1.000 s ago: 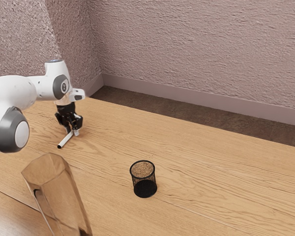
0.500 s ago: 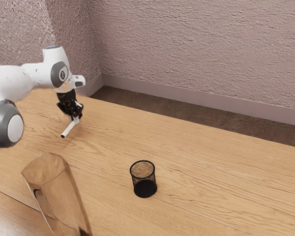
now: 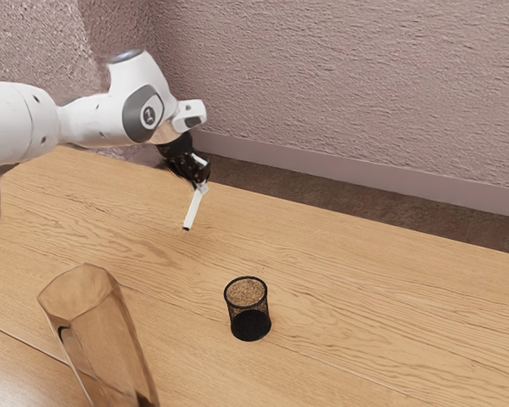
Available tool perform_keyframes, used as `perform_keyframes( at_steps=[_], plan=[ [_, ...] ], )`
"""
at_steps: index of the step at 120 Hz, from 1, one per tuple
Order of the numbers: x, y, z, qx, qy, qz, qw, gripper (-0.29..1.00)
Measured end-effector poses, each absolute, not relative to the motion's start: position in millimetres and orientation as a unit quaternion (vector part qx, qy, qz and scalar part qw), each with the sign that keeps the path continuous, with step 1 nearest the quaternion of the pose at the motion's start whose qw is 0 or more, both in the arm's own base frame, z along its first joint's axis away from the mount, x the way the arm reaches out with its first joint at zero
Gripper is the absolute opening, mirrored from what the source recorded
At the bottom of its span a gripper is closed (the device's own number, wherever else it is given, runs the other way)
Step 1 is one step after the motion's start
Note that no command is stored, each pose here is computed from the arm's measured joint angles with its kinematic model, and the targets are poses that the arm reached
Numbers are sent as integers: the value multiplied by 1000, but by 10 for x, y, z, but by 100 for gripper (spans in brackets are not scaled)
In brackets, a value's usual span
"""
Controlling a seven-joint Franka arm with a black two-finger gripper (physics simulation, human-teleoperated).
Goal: Put the marker into the pen holder.
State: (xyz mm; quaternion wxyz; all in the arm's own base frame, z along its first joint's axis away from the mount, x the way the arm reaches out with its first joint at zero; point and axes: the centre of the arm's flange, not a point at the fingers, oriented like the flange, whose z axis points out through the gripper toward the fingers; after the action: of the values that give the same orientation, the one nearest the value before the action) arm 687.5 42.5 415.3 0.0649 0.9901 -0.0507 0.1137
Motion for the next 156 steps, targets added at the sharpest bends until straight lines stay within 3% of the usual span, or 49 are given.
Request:
perform_keyframes(
  at_steps=[28,59,76,104,156],
  plan=[
    [6836,-73,4050,983,-60,158,67,-8],
    [6737,-344,3727,982,-47,162,79,-8],
    [6722,-441,3799,980,-43,176,84,-8],
    [6304,-698,4103,976,-50,188,96,-8],
    [5706,-1176,4049,977,-64,170,110,-8]
  ],
)
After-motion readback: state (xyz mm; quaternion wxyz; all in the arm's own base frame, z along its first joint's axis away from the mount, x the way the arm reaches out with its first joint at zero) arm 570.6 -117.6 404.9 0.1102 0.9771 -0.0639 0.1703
